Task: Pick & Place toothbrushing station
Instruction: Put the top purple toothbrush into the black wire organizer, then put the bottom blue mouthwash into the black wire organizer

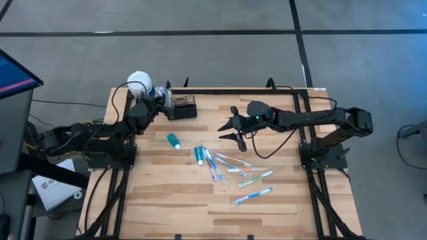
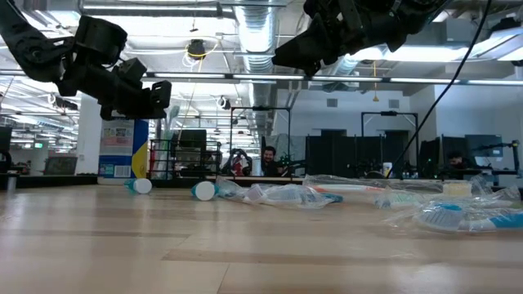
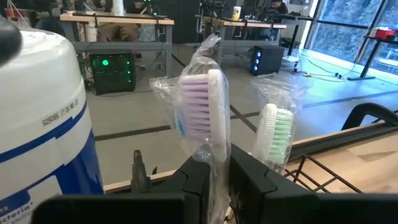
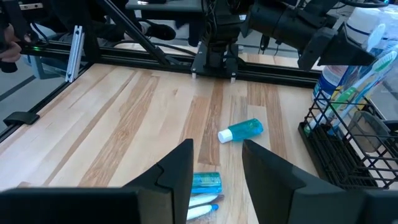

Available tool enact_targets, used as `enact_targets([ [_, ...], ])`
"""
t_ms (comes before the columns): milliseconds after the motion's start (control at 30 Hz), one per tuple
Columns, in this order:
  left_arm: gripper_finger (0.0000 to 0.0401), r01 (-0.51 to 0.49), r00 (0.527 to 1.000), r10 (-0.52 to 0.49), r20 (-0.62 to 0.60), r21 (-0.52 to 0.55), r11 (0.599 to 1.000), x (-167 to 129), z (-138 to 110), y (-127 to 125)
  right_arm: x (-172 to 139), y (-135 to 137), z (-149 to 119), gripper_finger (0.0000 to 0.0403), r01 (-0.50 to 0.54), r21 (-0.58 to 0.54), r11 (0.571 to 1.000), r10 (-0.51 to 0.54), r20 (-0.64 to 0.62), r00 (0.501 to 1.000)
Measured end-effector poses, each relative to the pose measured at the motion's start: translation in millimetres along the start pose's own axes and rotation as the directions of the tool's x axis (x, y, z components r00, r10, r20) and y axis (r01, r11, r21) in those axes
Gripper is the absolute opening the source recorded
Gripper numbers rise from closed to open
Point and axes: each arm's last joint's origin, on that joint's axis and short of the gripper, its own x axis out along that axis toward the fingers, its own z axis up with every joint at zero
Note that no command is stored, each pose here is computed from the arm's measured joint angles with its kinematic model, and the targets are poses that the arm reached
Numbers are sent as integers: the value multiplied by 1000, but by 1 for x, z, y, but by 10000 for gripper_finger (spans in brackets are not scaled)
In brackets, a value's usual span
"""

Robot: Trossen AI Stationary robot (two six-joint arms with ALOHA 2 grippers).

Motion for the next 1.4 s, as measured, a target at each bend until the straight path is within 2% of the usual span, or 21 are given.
enact_targets([
  [433,61,1,1000,-1,0,-1,1000,0,0,0,0,0,0,127,0,0,1000,0,-2,1000],
  [800,149,35,999,-34,25,-18,999,-1,4,-1,0,0,0,127,0,1,1000,0,-3,1000],
  [967,172,45,997,-42,72,-44,998,-6,13,0,0,0,0,127,0,1,1000,0,-3,1000],
  [1300,168,63,989,-54,139,-62,996,-14,25,3,0,0,-1,127,-1,3,1000,1,-8,1000],
  [1400,164,121,981,-109,159,-69,990,-18,29,1,0,1,-3,127,-5,24,1000,5,-27,1000],
])
